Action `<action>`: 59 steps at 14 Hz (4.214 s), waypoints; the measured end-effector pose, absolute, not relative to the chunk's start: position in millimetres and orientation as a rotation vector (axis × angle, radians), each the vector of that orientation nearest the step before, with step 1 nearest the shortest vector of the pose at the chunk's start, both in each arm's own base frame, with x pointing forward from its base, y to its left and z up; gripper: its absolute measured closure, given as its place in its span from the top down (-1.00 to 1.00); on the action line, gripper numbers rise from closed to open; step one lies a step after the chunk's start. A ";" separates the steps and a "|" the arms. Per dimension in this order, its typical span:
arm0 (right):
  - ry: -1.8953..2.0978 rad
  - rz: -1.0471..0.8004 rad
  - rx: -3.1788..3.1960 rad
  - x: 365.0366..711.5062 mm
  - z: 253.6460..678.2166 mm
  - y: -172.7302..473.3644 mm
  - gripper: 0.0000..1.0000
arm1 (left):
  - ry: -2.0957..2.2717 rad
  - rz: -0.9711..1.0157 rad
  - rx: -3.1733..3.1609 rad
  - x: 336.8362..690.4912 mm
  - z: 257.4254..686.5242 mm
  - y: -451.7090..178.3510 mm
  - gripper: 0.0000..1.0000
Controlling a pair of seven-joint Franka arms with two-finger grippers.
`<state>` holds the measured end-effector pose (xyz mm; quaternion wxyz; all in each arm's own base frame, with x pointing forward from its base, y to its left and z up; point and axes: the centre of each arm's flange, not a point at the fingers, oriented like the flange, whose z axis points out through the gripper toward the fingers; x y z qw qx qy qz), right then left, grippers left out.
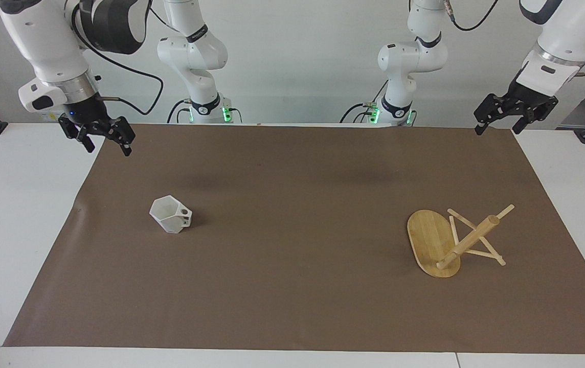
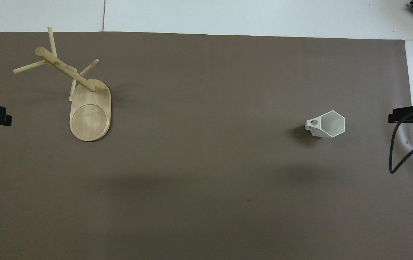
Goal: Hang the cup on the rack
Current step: 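Reach the right gripper toward the white hexagonal cup, then close the right gripper on the white cup's rim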
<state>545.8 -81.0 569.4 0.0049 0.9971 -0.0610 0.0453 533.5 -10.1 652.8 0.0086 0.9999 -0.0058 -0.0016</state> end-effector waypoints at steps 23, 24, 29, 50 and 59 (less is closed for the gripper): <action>-0.129 0.064 3.128 579.6 376.0 -62.8 1.00 | -0.026 0.025 3.124 535.5 654.5 -12.9 1.00; -0.129 0.065 3.128 580.0 371.1 -62.8 1.00 | -0.026 0.025 3.124 535.5 654.5 -13.1 1.00; -0.128 0.042 3.129 577.6 359.2 -62.3 1.00 | -0.028 0.025 3.124 535.5 654.6 -13.6 1.00; -0.110 0.037 3.139 576.3 357.7 -52.3 -0.93 | -0.030 0.026 3.124 535.6 654.6 -14.3 1.00; -0.118 0.067 3.137 580.8 364.5 -52.9 -0.93 | -0.030 0.026 3.124 535.5 654.6 -14.5 1.00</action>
